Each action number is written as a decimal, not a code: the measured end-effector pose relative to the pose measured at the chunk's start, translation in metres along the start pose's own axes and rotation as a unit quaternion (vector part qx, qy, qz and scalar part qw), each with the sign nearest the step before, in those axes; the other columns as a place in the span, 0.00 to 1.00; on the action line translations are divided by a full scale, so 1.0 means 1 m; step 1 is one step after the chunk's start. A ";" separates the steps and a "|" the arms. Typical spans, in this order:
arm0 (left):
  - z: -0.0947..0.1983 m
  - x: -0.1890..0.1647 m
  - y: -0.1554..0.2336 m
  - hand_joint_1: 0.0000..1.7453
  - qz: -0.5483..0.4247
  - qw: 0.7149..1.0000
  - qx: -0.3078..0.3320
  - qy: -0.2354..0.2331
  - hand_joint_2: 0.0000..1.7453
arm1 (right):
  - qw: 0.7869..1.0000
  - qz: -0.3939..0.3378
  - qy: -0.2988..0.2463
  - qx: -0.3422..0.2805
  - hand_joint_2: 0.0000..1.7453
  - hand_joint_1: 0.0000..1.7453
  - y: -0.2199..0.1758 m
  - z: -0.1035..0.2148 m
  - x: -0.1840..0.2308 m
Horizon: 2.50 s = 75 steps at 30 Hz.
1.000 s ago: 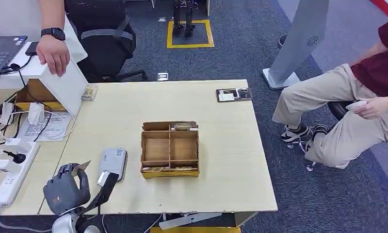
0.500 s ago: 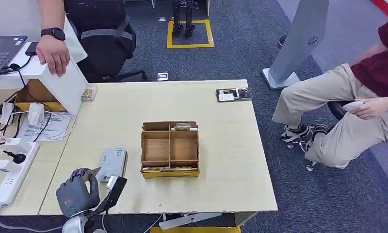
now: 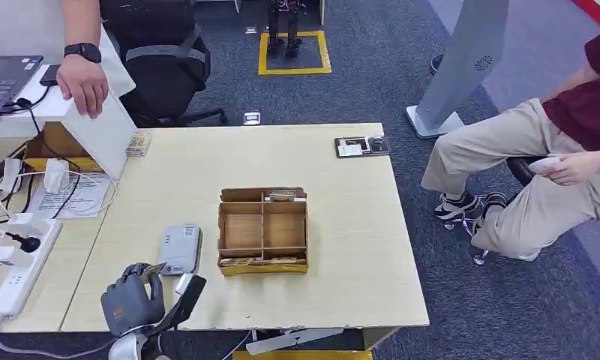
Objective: Pass the card to the sensor for recognition and then transmit it.
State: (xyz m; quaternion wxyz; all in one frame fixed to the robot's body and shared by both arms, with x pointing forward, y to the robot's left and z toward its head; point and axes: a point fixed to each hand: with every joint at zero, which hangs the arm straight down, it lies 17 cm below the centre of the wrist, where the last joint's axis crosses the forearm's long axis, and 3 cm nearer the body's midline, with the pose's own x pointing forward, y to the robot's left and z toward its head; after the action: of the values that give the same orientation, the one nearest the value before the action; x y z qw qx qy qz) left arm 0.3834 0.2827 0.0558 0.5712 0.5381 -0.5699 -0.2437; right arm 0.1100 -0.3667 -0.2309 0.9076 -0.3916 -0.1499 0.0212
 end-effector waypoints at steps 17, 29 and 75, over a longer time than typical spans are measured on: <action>0.006 0.006 -0.020 1.00 -0.004 0.999 -0.028 -0.015 1.00 | 1.000 -0.001 0.000 0.000 1.00 0.00 0.000 0.000 0.000; 0.009 0.011 -0.030 1.00 -0.008 0.999 -0.042 -0.026 1.00 | 1.000 -0.001 0.000 0.000 1.00 0.00 0.000 0.000 0.000; -0.008 0.019 0.049 1.00 0.037 0.995 0.065 -0.059 1.00 | 1.000 0.002 0.002 0.001 1.00 0.00 0.001 0.001 -0.004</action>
State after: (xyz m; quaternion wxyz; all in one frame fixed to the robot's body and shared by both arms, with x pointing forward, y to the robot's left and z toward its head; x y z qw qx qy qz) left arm 0.3789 0.2837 0.1085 0.5088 0.5370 -0.6372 -0.2161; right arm 0.1059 -0.3664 -0.2318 0.9083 -0.3912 -0.1467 0.0226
